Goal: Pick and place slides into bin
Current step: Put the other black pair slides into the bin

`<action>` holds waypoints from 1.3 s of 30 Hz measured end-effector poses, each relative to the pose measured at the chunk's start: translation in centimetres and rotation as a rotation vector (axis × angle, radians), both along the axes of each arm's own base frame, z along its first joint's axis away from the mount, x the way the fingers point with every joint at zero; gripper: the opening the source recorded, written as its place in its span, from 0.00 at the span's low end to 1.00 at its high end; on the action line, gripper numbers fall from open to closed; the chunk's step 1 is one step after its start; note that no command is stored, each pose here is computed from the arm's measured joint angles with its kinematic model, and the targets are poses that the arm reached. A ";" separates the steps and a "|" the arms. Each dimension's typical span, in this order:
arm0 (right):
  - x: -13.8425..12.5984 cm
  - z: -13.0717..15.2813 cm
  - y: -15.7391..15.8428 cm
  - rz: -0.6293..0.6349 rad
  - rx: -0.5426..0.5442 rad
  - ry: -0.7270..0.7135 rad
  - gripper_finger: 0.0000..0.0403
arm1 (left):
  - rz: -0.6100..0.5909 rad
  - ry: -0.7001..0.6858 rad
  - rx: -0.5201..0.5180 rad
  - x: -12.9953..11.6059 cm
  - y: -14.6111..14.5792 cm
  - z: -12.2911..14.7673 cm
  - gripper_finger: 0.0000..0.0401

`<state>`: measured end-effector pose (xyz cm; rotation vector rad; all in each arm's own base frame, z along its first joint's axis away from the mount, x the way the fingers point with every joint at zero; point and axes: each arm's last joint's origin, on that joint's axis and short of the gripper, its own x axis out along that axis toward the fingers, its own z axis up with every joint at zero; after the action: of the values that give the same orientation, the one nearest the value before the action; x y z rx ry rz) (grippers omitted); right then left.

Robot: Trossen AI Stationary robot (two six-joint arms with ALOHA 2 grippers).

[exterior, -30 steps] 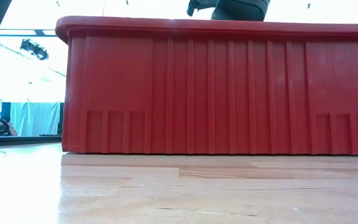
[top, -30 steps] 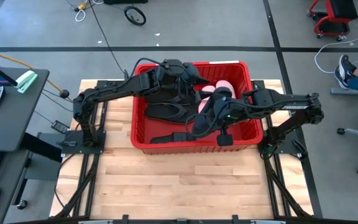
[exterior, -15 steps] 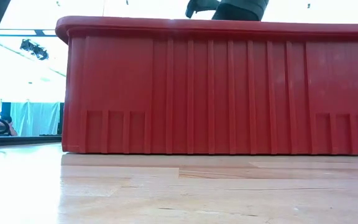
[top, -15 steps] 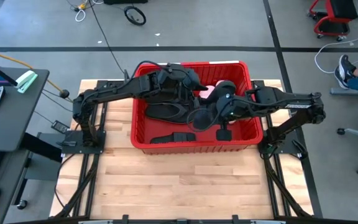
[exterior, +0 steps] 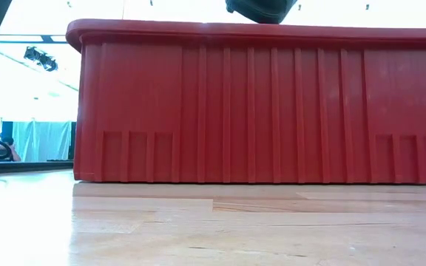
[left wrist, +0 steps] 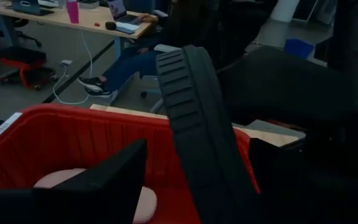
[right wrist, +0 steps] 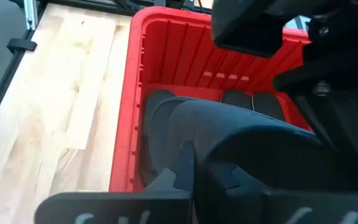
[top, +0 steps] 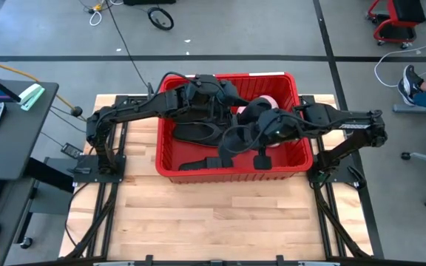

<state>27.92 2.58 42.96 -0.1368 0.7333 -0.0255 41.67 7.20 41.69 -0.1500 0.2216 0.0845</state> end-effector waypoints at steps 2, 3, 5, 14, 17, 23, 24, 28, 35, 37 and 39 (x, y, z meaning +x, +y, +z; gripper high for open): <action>0.0 0.0 0.0 0.000 0.000 0.000 0.02 | 0.000 0.000 0.000 0.0 0.0 0.0 0.67; 0.0 0.0 0.0 -0.002 -0.002 -0.001 0.03 | 0.000 0.000 0.000 0.0 0.0 0.0 0.64; 0.0 0.0 -0.1 -0.011 -0.009 -0.001 0.03 | -0.001 -0.001 0.000 0.0 0.0 0.0 0.54; 0.1 0.0 -0.2 -0.057 -0.045 -0.007 0.05 | 0.014 -0.003 -0.043 0.0 0.1 0.0 0.19; 0.1 0.0 -0.2 -0.097 -0.021 -0.014 0.07 | 0.012 -0.002 -0.053 0.0 0.0 0.0 0.19; 0.1 0.0 -0.2 -0.147 0.060 -0.026 0.20 | 0.010 0.056 -0.059 -0.2 0.0 -0.6 0.19; 0.1 0.1 -0.2 -0.162 0.083 -0.036 0.22 | 0.009 0.074 -0.063 -0.2 0.0 -0.7 0.19; -0.1 0.0 -0.2 -0.178 0.100 -0.012 0.31 | 0.010 0.109 -0.070 -0.3 0.0 -1.1 0.19; -1.8 -1.1 -0.5 -0.264 0.070 0.155 0.37 | 0.106 0.140 -0.169 -0.4 0.1 -1.5 0.19; -2.3 -1.0 -0.6 -0.292 0.088 0.172 0.37 | 0.198 0.176 -0.173 -0.6 0.1 -1.8 0.19; -2.7 -0.9 -0.6 -0.299 0.087 0.178 0.36 | 0.297 0.190 -0.169 -0.8 0.3 -2.0 0.19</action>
<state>25.24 1.96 42.04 0.0558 0.9265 -0.2693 40.90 7.54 39.66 -0.3435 0.3952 0.3765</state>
